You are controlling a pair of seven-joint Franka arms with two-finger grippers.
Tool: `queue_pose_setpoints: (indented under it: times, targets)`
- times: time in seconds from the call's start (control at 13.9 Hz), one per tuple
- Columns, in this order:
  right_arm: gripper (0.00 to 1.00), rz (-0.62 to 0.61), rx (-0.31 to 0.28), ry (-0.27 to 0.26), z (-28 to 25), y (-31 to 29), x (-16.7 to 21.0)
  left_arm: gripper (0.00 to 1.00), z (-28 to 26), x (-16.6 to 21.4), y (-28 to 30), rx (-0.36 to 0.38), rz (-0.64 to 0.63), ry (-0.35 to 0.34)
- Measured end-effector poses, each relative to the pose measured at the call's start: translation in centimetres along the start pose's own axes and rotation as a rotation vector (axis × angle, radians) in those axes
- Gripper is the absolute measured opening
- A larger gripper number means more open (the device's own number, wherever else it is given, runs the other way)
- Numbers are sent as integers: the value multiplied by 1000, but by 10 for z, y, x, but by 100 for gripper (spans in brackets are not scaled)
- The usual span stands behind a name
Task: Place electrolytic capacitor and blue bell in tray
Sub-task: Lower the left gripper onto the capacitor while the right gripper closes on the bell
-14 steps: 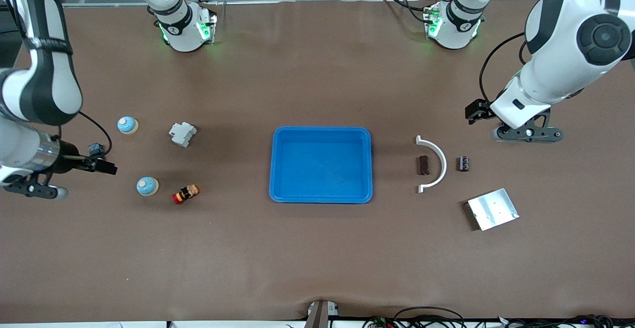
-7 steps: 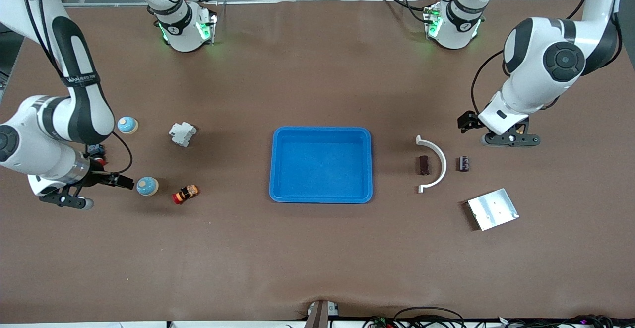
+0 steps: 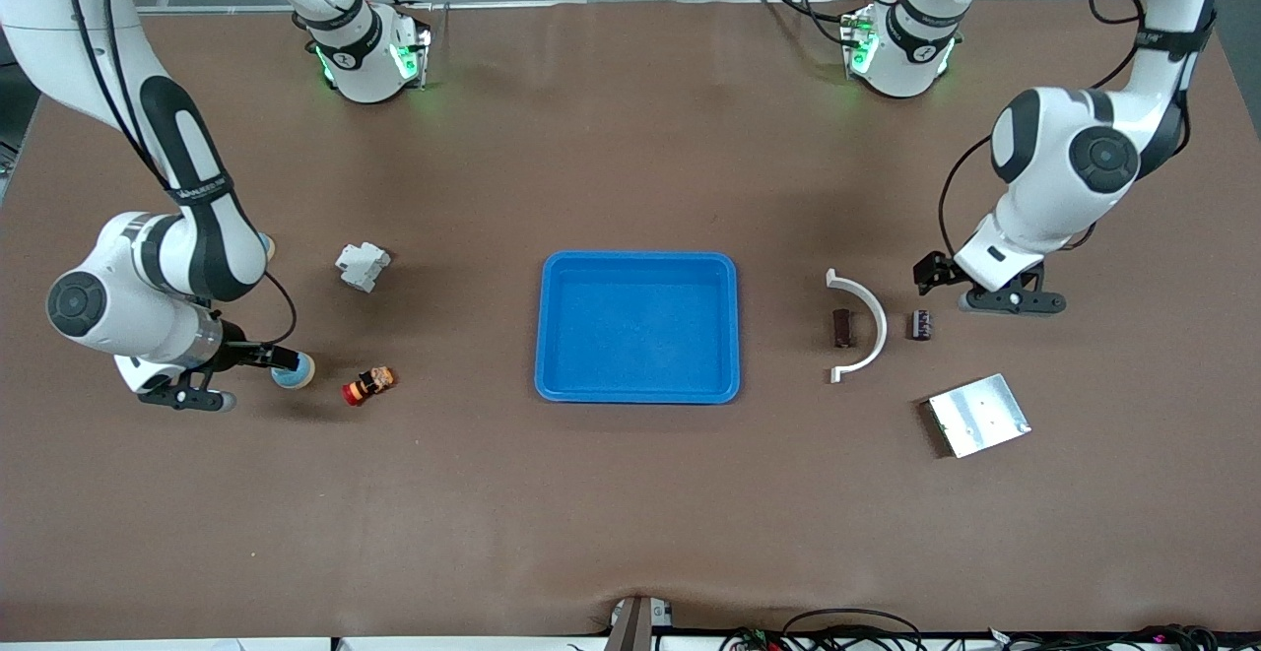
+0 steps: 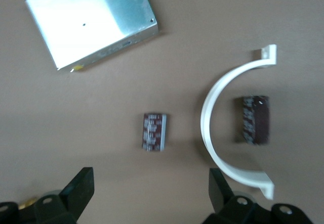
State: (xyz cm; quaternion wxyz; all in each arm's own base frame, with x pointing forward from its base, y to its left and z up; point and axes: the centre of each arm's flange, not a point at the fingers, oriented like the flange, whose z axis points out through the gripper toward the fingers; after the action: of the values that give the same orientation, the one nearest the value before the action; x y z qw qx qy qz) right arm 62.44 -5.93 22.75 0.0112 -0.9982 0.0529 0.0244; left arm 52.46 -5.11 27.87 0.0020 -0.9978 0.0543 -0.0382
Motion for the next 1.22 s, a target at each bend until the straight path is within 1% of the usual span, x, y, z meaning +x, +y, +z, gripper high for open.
queue_pose_setpoints:
  times: [0.22,0.43,0.86,1.22]
  targets:
    - [100,-2,-1,-12,7,-5,-1,100,41,0,-4,1,21,13]
    - [100,9,-4,-25,22,2,-2,100,66,-2,-11,6,39,16]
    - [100,27,-5,-41,44,1,-2,100,85,-5,-25,9,39,17]
    - [100,27,-5,-34,51,1,-1,100,89,-4,-24,6,39,15]
